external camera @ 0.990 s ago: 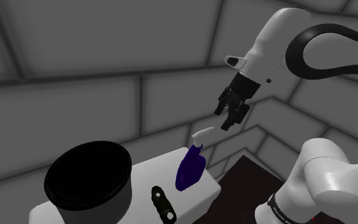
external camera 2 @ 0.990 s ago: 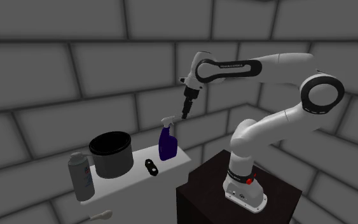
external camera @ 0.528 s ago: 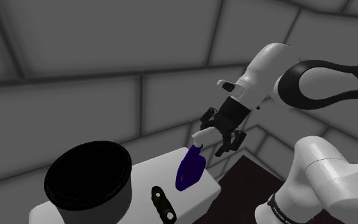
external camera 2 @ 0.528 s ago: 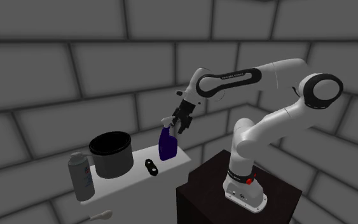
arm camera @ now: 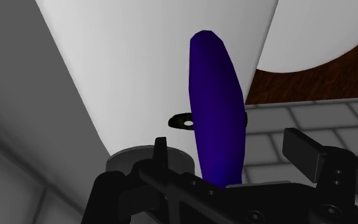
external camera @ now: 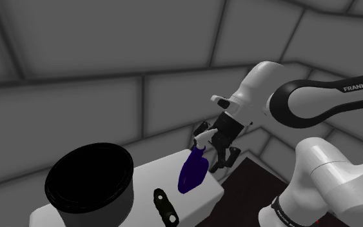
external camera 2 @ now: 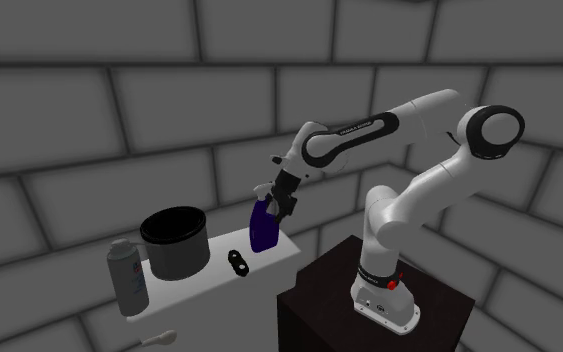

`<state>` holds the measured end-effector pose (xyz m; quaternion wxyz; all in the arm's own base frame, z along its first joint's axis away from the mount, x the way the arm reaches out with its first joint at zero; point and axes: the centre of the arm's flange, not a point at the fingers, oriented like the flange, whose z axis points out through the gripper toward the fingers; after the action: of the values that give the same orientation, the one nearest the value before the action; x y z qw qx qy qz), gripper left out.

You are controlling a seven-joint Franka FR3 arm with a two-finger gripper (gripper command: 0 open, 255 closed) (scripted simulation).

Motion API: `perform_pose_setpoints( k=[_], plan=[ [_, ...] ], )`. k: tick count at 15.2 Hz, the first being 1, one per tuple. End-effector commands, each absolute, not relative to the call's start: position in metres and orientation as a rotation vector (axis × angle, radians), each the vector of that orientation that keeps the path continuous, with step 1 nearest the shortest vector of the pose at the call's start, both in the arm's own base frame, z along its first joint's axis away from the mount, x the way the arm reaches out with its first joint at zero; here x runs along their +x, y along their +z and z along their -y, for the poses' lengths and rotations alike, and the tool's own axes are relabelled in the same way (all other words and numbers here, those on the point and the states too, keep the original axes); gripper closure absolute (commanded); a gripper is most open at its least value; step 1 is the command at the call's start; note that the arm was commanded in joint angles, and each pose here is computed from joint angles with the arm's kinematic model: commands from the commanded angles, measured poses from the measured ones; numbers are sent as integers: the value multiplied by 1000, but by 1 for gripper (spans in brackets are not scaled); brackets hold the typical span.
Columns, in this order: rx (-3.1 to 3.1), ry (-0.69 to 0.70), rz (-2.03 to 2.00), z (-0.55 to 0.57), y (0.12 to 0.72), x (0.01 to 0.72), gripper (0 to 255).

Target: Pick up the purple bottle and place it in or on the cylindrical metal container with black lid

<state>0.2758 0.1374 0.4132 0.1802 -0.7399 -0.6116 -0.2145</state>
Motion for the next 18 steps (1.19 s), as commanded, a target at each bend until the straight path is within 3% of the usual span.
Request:
perform_pose_setpoints(
  k=[1,8,9,18],
  plan=[
    [-2091,-608,1728,-142,405,276,0],
    [-2091,-608,1728,-142,405,276,0],
    [-2091,-608,1728,-142,405,276,255],
    [-2091,-608,1728,-142,405,276,255]
  ],
)
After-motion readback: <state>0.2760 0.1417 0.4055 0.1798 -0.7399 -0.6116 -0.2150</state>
